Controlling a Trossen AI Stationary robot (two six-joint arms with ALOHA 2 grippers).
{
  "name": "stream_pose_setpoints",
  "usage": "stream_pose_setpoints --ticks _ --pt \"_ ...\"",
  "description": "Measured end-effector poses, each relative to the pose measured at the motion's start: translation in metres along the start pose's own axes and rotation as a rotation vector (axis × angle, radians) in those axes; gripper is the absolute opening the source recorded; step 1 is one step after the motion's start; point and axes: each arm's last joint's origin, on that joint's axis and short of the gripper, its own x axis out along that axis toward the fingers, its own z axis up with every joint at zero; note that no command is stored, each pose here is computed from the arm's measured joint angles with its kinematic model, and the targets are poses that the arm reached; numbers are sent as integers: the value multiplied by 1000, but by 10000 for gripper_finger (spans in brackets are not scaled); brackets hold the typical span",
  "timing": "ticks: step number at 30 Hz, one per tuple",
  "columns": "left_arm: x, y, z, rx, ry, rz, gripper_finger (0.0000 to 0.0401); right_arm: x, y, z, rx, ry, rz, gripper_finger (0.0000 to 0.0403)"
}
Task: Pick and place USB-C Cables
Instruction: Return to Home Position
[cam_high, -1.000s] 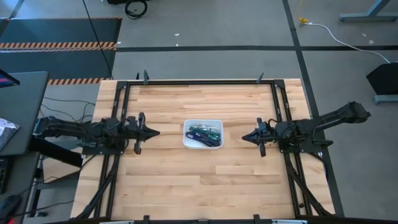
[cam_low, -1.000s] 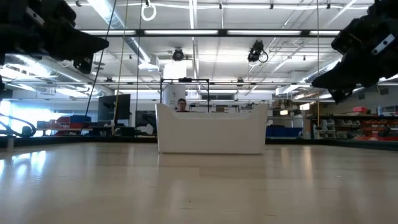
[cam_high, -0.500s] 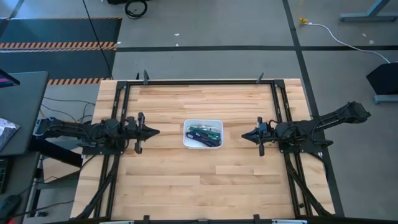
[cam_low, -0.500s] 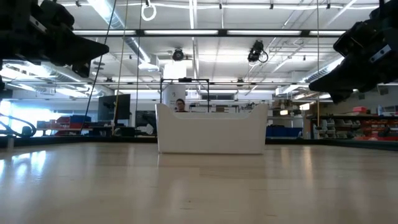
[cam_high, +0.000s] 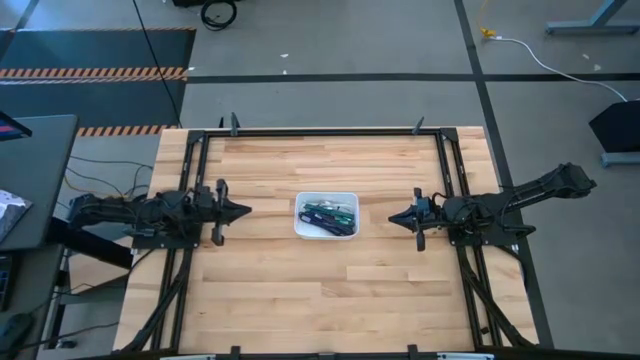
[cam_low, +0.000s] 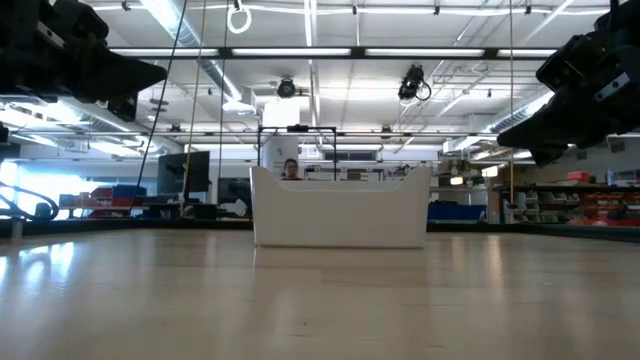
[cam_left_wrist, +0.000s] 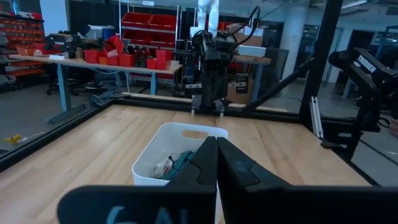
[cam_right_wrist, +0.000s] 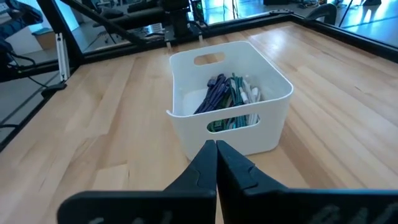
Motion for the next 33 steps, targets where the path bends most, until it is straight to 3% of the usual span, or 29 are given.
stream_pose_setpoints --ticks 8,17,24,33 --pt "-5 1 -1 -6 7 1 4 0 1 4 -18 -39 10 3" --pt "-7 1 -1 3 3 1 4 0 3 12 -164 -112 80 3" --pt "-7 1 -2 1 11 1 4 0 -3 12 -158 -109 -1 3" --pt "-7 1 -2 -6 15 0 4 -9 -3 11 -110 -109 40 3"
